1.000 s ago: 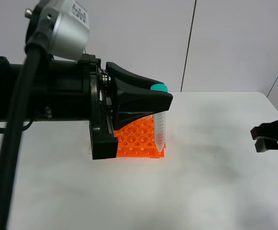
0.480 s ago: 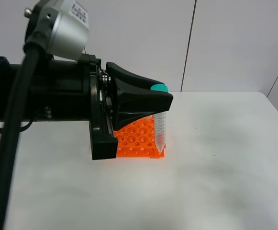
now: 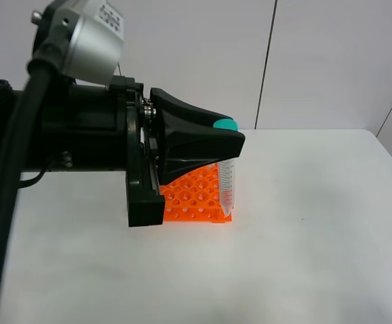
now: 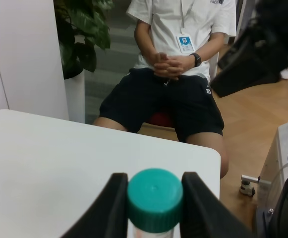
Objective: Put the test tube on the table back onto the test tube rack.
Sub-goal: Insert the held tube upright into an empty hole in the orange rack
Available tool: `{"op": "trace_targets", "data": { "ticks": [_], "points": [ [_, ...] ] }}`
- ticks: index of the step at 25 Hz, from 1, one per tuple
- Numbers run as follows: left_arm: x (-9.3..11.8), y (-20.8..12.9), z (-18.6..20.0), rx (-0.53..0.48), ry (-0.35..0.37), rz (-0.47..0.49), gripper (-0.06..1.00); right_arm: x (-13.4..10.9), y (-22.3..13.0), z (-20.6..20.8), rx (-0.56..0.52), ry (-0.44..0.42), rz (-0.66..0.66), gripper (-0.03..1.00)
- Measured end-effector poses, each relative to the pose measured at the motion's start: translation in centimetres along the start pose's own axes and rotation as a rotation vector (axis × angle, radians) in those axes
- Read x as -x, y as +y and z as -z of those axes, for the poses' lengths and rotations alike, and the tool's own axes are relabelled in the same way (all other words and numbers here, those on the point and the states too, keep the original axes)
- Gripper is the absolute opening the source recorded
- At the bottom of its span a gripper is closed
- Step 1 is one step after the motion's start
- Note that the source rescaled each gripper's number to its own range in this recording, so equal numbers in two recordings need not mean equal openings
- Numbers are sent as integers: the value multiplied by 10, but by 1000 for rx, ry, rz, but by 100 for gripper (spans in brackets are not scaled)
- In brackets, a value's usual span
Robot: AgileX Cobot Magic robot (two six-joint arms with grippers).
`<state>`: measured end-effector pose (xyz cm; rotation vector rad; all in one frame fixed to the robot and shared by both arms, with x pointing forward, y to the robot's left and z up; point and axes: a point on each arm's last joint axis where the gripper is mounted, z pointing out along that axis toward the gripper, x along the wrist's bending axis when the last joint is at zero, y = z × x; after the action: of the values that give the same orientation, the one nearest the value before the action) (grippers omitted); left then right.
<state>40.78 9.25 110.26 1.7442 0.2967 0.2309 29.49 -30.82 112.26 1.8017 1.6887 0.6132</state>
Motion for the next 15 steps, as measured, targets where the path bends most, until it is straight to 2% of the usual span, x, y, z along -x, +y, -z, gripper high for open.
{"op": "trace_targets", "data": {
  "ticks": [5,12,15],
  "points": [
    [1,0,0,3,-8,1,0,0,-27,12,84,25,-18,100],
    [1,0,0,5,-14,1,0,-7,-66,-16,37,69,-42,100],
    [1,0,0,5,-15,1,0,-7,-74,-13,127,75,-58,100]
  ]
}}
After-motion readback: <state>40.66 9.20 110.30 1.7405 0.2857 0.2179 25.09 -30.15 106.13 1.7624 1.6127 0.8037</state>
